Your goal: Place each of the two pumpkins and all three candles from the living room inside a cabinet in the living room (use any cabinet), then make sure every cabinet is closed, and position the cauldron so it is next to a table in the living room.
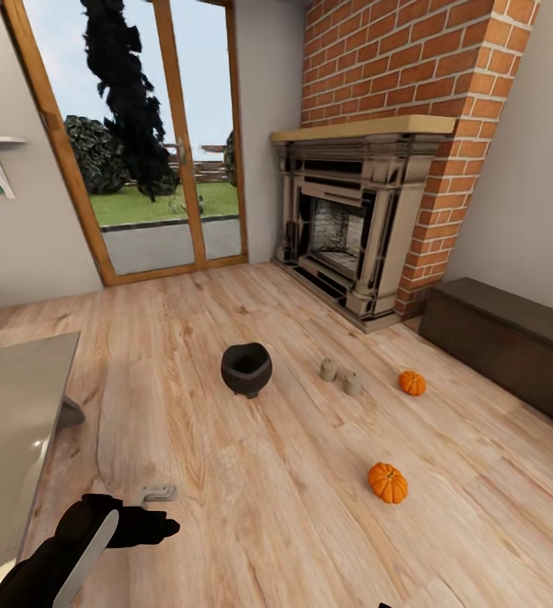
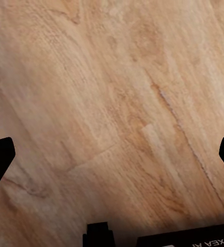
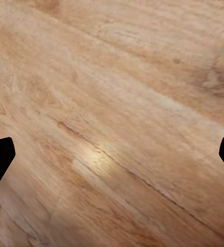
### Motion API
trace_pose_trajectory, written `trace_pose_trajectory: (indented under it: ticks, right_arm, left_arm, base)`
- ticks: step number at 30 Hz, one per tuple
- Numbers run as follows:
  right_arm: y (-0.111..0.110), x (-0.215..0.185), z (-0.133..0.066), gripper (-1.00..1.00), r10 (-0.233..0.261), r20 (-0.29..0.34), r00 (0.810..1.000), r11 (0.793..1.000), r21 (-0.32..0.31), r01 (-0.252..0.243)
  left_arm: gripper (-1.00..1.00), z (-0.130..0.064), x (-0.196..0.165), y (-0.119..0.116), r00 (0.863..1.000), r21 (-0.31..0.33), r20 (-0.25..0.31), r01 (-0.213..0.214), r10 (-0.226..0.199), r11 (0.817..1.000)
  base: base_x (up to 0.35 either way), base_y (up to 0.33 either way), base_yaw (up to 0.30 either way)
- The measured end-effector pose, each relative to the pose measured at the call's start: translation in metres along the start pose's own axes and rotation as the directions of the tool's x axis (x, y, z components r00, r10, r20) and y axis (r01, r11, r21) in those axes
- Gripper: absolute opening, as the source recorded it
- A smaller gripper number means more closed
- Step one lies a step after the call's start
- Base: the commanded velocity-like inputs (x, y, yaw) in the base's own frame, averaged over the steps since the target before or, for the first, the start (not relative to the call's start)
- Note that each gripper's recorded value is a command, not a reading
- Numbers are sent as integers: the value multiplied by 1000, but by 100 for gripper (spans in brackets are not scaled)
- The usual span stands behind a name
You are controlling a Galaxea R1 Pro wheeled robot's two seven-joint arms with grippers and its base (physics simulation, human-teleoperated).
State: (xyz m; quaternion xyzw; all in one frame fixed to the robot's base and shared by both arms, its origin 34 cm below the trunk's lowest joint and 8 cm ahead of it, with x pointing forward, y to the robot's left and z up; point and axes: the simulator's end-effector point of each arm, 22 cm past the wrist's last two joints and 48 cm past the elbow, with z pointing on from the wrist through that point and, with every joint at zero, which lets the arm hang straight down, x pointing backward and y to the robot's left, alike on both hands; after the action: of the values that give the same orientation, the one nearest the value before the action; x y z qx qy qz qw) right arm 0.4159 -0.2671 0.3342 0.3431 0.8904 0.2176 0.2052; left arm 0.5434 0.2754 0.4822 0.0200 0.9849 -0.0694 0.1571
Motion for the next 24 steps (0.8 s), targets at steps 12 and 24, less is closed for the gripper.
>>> trace_pose_trajectory:
  ticks: [12,24]
  right_arm:
    - [0,0,0,100,-1,0,1000,1000,0,1]
    - [0,0,0,100,-1,-1,1000,1000,0,1]
  left_arm:
    - [100,0,0,-1,1000,1,0,0,0,1000]
    - [100,0,0,0,1000,0,0,0,0,1000]
  base:
    - [143,36,3]
    - [114,31,0]
